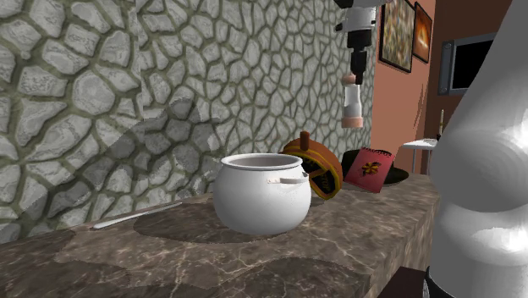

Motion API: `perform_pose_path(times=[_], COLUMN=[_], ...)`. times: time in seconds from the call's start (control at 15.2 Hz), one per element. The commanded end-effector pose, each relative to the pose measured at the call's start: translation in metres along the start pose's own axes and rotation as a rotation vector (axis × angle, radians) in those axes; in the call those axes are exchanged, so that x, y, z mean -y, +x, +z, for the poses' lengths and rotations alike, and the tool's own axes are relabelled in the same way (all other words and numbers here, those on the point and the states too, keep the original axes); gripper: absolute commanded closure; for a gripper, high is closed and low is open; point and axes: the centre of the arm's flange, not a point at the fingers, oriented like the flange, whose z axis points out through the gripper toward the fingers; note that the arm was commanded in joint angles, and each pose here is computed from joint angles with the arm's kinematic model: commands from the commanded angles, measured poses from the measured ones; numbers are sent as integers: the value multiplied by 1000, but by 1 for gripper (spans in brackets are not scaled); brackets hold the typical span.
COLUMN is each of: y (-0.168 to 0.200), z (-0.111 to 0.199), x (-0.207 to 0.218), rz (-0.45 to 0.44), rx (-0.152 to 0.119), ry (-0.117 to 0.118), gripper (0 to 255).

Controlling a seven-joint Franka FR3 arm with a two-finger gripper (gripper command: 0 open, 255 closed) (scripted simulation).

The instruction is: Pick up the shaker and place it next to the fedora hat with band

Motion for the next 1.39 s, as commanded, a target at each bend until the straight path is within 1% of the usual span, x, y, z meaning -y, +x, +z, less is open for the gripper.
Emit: perform_pose_path(times=[0.0,0.59,0.66,1.32], y=[-27,-145,-152,-150], z=[-5,-21,-22,29], x=[4,11,11,23], rz=[-1,-1,-1,-1], rx=[0,0,0,0], ry=[0,0,0,0], gripper=[255,255,255,255])
